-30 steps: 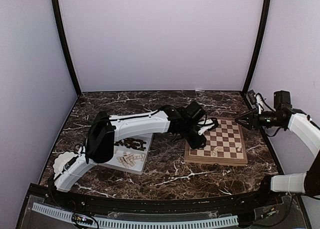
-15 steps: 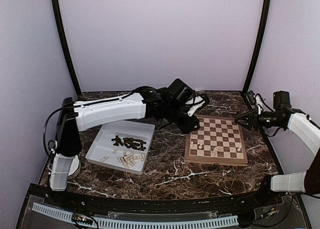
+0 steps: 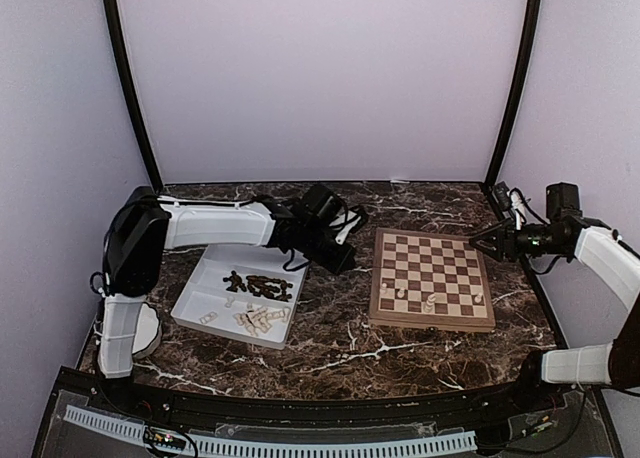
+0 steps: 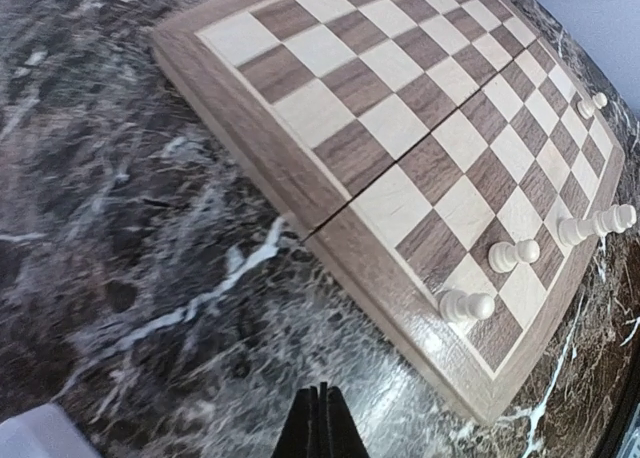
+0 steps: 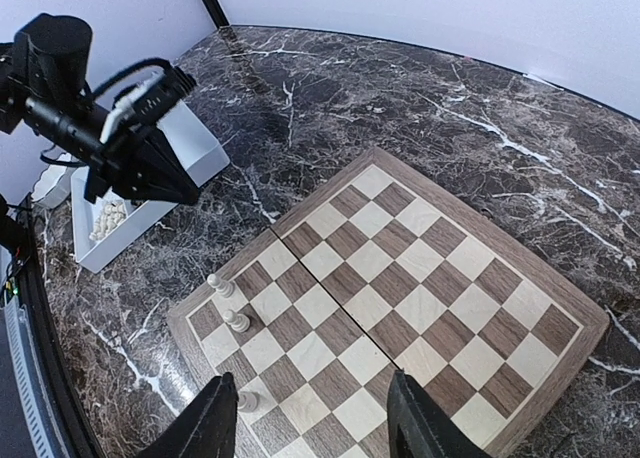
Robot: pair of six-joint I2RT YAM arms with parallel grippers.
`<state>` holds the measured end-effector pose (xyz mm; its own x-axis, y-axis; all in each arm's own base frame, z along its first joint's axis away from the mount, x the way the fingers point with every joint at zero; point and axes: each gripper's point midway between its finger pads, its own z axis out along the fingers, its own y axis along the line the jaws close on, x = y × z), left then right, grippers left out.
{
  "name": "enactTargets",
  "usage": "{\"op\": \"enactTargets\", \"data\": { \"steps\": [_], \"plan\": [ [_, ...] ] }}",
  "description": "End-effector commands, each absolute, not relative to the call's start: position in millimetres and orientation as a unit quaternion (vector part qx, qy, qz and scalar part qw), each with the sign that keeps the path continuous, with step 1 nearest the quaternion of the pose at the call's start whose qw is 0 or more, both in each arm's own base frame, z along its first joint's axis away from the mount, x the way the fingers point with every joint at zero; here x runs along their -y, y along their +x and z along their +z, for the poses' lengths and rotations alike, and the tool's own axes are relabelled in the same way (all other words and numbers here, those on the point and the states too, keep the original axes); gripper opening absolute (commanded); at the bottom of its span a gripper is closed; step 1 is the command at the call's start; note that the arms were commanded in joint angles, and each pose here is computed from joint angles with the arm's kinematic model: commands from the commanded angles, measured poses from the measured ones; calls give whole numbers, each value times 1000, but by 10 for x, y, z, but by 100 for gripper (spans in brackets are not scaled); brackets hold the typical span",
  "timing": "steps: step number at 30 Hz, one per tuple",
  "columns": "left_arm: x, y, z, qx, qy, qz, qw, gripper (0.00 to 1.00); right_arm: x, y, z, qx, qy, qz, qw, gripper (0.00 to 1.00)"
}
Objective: Set up the chess pieces on the board
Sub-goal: Adjust the pawn at a2.
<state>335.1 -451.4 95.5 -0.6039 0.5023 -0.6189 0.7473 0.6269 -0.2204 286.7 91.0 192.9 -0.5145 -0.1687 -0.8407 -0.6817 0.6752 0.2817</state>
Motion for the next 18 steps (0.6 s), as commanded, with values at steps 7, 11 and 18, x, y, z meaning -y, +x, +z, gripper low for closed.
{"op": "enactTargets", "data": {
  "steps": [7,11,18],
  "plan": [
    [5083,3276,959,-819,399,-333,244,0,-869,2898,1871,-816,-265,290,424,52],
    [5133,3227,888,-817,403,-339,236,0,-868,2908,1863,-817,-265,290,423,52],
    [5200,3158,770,-815,408,-344,225,0,-864,2901,1858,-817,-264,288,424,52]
  ]
}}
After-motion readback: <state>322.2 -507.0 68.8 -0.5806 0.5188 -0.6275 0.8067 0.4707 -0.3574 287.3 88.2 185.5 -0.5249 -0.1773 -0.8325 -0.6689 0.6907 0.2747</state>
